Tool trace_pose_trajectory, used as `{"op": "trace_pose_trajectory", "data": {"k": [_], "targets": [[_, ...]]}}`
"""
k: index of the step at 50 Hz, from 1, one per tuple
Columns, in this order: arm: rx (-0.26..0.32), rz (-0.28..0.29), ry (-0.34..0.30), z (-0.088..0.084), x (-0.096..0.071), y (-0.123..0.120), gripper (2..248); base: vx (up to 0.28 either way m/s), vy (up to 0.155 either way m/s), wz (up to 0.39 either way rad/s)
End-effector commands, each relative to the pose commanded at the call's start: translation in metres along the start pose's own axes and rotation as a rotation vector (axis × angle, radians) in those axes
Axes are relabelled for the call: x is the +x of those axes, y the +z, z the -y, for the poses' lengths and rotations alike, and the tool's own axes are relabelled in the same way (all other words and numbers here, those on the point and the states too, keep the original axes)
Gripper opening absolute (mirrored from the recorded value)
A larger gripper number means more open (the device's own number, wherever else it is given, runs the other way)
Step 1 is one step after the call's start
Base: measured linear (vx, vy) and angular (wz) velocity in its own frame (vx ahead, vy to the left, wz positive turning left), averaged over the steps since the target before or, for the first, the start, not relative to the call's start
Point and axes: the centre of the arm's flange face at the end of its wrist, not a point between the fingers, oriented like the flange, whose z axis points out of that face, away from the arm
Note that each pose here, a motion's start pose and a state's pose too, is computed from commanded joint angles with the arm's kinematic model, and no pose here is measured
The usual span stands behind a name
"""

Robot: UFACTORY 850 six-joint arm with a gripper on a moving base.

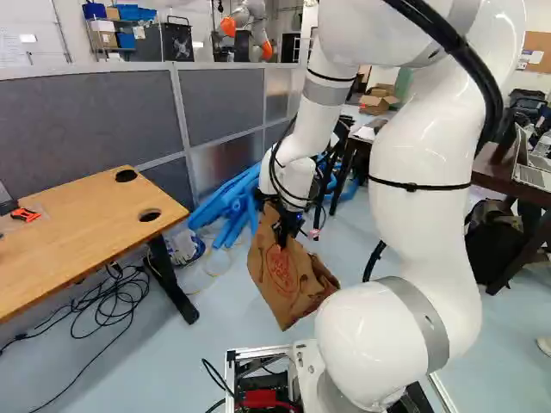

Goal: Pick up the bag on the ground and place it on the table

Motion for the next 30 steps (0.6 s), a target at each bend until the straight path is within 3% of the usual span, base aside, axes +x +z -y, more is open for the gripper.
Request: {"op": "trace_pose_trajectory", "data": {"k": [30], "targets": [[0.014,-0.015,0.348,-0.013,0.009,-0.043,26,0.000,0.000,0.000]]}}
